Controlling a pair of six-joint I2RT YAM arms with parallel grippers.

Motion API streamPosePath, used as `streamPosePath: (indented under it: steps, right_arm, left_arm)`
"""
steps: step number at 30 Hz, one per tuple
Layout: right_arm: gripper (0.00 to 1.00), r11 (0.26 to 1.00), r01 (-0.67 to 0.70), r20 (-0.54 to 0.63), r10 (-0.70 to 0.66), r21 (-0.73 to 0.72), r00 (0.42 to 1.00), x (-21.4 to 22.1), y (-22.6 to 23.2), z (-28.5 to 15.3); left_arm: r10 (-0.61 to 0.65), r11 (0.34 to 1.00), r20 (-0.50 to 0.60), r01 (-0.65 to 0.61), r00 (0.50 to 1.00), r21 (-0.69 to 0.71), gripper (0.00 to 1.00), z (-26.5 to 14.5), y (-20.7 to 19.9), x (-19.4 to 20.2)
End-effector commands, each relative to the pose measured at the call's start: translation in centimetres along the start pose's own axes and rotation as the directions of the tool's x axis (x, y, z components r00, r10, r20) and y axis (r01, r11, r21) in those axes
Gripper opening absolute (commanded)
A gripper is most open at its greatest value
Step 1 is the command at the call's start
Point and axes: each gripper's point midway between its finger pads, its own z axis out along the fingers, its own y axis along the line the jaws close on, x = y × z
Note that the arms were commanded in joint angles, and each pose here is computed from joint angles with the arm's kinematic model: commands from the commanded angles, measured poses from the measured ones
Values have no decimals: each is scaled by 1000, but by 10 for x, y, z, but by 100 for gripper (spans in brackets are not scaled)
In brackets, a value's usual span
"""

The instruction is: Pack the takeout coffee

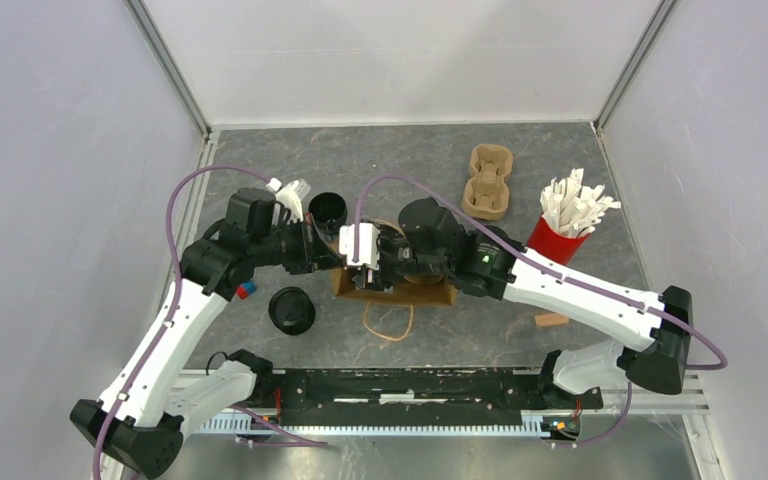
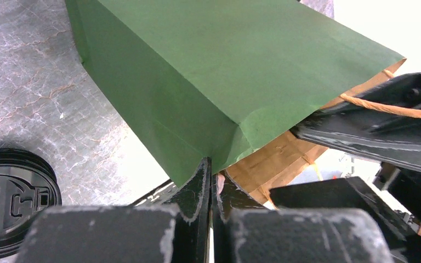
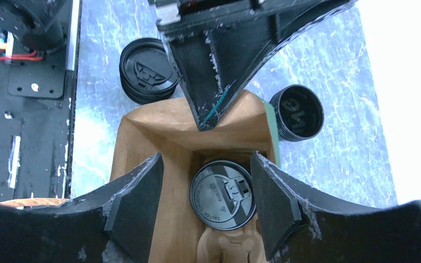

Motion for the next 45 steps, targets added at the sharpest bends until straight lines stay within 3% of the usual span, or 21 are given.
streamPosePath:
  steps: [1, 12, 24, 27, 30, 33, 35, 40, 45]
  right_arm:
    - [66, 999, -32, 78, 29, 33, 997, -32, -12, -24]
    - [69, 993, -87, 293, 62, 73, 954, -105, -37, -62]
    - [70, 912, -336, 476, 193, 236, 858, -107, -98, -106]
    - [70, 829, -434, 422, 273, 352, 865, -80, -127, -111]
    - [71, 693, -475, 340, 336, 543, 879, -41, -159, -126]
    - [72, 529, -443, 219, 432, 724, 875, 10, -182, -147]
    - [74, 469, -385, 127, 492, 795, 861, 47, -187, -155]
    - [80, 451, -370, 37, 593, 812, 804, 123, -174, -155]
    - [83, 420, -400, -31, 720, 815, 693, 199, -143, -156]
  left_arm:
    - [90, 996, 33, -90, 995, 7, 2, -7, -7, -11]
    - [93, 996, 27, -92, 995, -6, 2, -6, -6, -14]
    - [90, 996, 31, -90, 995, -16, 2, -10, -7, -16]
    - [94, 995, 41, -93, 995, -21, 2, -12, -7, -18]
    - [96, 995, 42, -95, 994, -21, 2, -13, -8, -18]
    - [103, 994, 38, -102, 994, -31, 2, -14, -6, -17]
    - [108, 994, 42, -106, 993, -38, 2, -16, -5, -17]
    - [118, 992, 40, -116, 992, -45, 2, -17, -5, -17]
    - [121, 992, 41, -119, 992, -45, 2, -18, -5, -17]
